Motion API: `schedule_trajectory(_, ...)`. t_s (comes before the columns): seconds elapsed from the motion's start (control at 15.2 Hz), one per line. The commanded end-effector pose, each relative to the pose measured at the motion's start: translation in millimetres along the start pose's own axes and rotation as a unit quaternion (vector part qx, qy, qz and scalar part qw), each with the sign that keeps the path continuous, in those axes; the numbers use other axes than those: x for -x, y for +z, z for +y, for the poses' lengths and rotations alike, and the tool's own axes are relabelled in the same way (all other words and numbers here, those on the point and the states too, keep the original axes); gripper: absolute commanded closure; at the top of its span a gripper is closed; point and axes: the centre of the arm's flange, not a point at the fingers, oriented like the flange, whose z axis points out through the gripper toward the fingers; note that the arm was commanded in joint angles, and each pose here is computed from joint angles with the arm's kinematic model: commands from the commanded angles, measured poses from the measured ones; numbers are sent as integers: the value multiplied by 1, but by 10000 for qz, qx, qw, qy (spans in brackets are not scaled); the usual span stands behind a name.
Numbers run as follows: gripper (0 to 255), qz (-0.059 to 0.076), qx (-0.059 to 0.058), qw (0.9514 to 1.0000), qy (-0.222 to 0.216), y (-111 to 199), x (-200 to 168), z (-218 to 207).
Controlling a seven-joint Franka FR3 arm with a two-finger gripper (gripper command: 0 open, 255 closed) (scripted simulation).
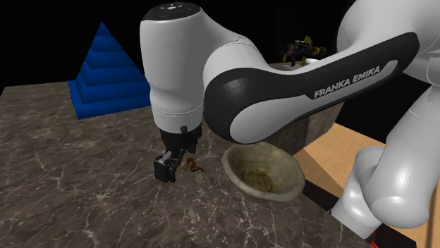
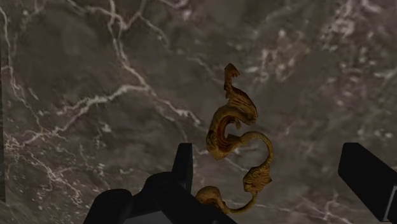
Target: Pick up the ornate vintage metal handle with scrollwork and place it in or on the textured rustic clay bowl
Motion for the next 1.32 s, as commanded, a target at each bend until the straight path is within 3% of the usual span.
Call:
schedule_trajectory(0.0, 0, 1, 0, 10000, 0, 1, 0, 0)
schedule_trajectory(0.2, 0, 1, 0, 10000, 0, 0, 0, 0)
schedule_trajectory(0.26, 255, 1, 0, 10000, 0, 0, 0, 0)
schedule_trajectory(0.86, 255, 1, 0, 10000, 0, 0, 0, 0)
schedule_trajectory(1.25, 255, 1, 0, 10000, 0, -30, -3, 7)
